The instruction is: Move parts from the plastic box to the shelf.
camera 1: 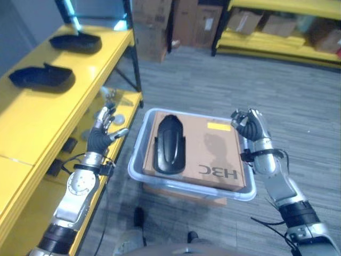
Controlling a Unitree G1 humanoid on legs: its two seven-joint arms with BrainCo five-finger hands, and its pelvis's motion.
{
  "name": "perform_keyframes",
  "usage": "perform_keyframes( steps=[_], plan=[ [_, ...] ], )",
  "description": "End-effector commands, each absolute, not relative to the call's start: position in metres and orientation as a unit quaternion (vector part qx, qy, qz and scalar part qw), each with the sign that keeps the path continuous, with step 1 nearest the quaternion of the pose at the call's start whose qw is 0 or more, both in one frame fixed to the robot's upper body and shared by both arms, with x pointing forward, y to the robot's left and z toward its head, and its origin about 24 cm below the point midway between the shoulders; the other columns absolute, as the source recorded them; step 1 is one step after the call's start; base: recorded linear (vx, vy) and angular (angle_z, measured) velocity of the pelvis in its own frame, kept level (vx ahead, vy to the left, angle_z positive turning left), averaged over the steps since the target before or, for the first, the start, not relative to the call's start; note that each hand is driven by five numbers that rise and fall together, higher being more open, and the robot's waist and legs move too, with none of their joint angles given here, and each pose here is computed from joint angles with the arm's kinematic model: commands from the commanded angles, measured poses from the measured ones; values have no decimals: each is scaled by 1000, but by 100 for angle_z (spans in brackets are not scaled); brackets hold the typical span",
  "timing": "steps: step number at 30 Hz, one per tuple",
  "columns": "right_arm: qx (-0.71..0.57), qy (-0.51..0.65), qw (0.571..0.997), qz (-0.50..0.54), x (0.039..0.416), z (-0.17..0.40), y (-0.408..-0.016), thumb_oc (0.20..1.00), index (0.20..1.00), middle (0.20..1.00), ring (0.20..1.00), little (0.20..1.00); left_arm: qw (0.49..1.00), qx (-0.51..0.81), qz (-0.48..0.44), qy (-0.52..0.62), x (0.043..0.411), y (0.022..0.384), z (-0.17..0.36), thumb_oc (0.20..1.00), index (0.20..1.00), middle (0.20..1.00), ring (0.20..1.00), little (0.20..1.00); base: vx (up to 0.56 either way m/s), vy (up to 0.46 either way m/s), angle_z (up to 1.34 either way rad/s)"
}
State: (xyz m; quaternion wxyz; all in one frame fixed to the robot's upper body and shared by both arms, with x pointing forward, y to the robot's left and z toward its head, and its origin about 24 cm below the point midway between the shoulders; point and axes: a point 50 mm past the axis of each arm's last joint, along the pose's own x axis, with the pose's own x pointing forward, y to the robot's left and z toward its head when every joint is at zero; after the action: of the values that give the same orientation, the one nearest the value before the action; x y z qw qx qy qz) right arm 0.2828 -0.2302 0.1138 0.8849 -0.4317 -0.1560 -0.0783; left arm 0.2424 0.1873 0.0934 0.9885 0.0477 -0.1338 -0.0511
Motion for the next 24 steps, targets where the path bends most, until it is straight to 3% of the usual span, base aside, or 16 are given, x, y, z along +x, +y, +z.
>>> perform_keyframes(
  steps=[1,10,24],
  plan=[
    [-407,-151,899,-57,291,113,-228,1000,1000,1000,1000,1000,985,52,-54,-155,247,189,101,1000,1000,1000,1000,1000,20,-16,-30],
    [-333,-80,939,-47,314,77,-204,1000,1000,1000,1000,1000,988,22,-63,-140,240,182,93,1000,1000,1000,1000,1000,-10,3,8],
    [-348,-34,930,-116,352,78,-203,1000,1000,1000,1000,1000,983,6,-81,-162,246,173,103,1000,1000,1000,1000,1000,-49,14,16]
  ],
)
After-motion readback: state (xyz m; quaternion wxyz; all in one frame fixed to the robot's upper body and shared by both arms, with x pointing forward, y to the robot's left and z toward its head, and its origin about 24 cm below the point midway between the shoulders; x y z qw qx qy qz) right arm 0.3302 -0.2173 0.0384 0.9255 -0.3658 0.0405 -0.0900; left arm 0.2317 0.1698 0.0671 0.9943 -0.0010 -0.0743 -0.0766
